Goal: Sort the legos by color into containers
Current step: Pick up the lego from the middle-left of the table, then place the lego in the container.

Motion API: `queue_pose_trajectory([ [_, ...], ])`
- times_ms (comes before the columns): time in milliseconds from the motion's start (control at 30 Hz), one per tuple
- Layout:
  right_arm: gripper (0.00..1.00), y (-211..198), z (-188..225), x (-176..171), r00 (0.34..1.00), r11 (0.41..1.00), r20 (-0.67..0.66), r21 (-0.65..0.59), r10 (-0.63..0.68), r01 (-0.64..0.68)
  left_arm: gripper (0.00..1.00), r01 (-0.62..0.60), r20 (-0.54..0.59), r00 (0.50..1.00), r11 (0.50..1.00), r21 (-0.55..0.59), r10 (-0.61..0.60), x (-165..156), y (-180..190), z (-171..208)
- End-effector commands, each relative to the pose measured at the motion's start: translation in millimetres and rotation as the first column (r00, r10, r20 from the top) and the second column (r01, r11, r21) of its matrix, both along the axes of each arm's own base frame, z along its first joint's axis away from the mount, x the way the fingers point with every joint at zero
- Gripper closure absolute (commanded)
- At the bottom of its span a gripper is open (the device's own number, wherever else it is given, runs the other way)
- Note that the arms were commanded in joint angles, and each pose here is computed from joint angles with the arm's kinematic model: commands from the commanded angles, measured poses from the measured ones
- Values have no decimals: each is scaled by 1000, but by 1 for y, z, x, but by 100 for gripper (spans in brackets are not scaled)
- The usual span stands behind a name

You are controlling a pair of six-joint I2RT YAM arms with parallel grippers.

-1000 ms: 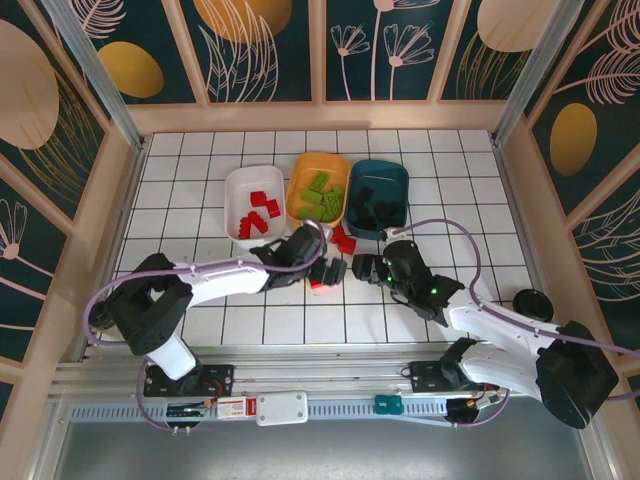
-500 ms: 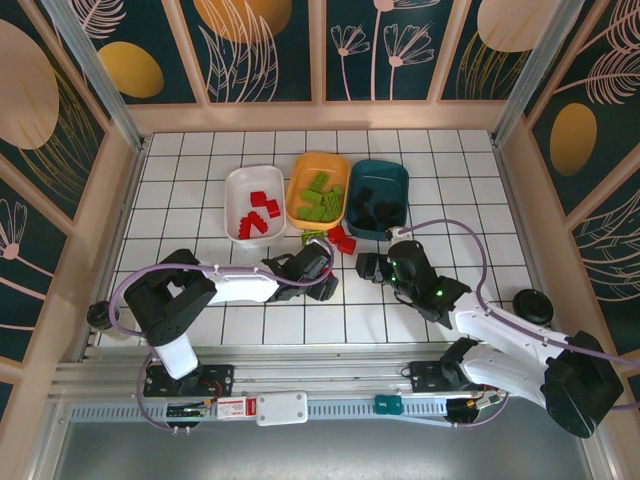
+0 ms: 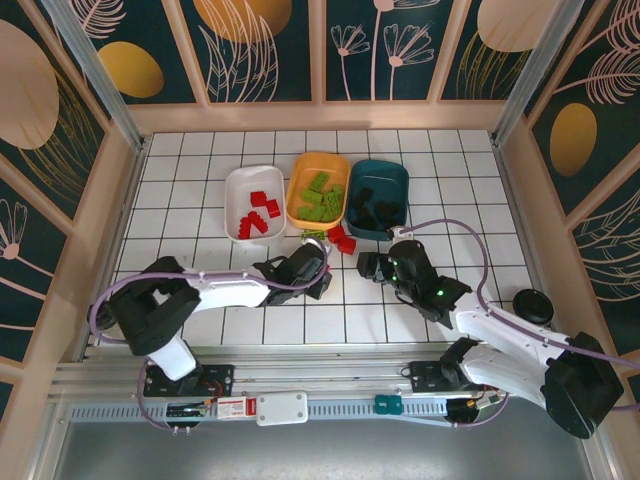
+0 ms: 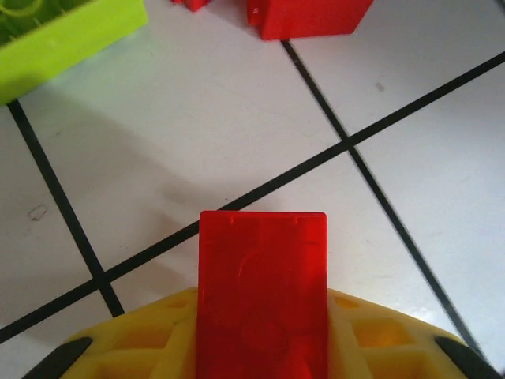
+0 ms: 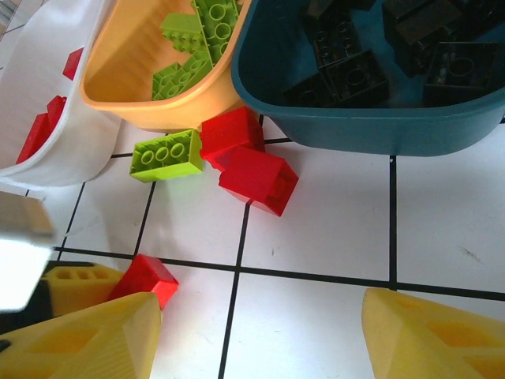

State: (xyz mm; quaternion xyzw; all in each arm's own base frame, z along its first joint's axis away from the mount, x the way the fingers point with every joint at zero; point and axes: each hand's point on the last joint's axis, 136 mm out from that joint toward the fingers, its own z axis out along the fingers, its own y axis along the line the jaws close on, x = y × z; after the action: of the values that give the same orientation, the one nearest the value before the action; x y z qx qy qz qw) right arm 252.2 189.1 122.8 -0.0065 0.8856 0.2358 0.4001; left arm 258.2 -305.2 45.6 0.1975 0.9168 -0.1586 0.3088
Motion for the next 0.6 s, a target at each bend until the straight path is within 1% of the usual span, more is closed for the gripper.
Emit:
queue_pose_trajectory([
  [0,31,-2,1,1,1000,1000,11,-1,-8,8,86,-171,81,981,981,-92,178,34,26,45],
  [67,31,0,0,1,1000,1000,7,1,0,0,87,-286,96,947,942,-173,306,57,55,69],
  [167,31,1,-5,1,1000,1000,-3,-7,4,-4,88,-447,126,866,862,-238,484,88,102,95],
  [267,31,2,-7,1,1000,1000,-9,-4,10,-10,86,-534,147,797,798,-279,585,116,129,111],
  [367,31,3,-8,0,1000,1000,-11,-6,13,-13,87,-599,106,756,748,-287,646,146,149,103],
  [433,31,2,-11,0,1000,1000,-20,-15,12,-13,83,-624,85,738,726,-291,669,163,157,97],
  [500,31,1,-14,-1,999,1000,-30,-21,12,-13,75,-643,63,729,714,-278,681,177,162,87],
  [567,30,1,-17,-3,999,1000,-42,-25,14,-15,61,-652,63,717,700,-290,694,195,163,93],
])
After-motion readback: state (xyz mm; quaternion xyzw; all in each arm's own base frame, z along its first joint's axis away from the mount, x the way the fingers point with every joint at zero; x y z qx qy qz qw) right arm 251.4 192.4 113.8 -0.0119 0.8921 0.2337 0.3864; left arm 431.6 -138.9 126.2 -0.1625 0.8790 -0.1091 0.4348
